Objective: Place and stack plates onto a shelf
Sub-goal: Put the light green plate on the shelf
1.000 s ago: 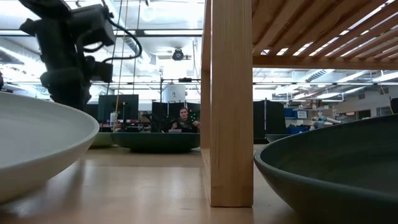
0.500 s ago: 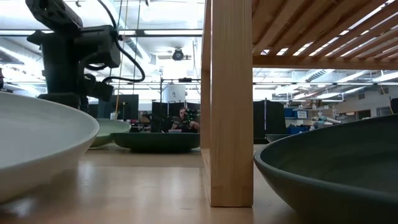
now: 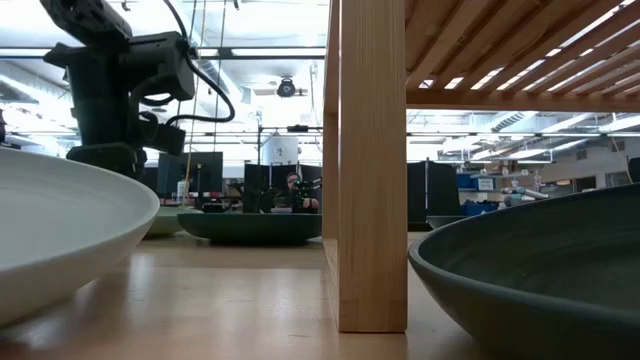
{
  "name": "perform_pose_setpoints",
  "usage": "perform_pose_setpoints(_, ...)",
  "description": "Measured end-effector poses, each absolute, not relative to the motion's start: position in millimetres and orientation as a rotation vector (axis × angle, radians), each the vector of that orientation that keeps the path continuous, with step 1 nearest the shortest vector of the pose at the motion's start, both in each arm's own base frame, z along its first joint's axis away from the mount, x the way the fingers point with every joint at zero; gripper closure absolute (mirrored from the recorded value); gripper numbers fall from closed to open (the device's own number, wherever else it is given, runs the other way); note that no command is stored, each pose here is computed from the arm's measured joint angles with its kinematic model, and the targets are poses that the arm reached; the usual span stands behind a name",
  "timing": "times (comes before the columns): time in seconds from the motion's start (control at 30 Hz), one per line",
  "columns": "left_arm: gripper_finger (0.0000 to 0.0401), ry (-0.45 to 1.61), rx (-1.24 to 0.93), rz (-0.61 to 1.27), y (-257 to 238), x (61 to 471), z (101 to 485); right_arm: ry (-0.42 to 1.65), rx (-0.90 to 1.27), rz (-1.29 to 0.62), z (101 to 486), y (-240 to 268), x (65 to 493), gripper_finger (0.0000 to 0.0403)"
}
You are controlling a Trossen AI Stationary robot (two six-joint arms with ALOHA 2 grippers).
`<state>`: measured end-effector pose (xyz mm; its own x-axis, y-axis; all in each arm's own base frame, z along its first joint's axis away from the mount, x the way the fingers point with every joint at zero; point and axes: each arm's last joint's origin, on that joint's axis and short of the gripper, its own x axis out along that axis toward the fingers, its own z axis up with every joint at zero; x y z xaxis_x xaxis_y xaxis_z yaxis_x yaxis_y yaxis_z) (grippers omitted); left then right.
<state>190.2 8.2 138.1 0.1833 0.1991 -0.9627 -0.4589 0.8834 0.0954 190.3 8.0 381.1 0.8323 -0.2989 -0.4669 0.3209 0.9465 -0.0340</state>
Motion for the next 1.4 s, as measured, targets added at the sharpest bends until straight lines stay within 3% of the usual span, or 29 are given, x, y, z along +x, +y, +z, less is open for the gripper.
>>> perform_pose_setpoints(0.67,0.0389,1.298,-0.221,0.491,9,214,188,0.487,0.045,-0.333,381,8,190,0.0257)
perform_pose_setpoints(0.87,0.0389,1.294,-0.140,0.574,12,218,214,0.463,0.051,-0.348,383,8,191,0.0257)
perform_pose_setpoints(1.4,0.0389,0.950,0.195,0.737,22,250,297,0.292,0.200,-0.612,393,-16,194,0.0261)
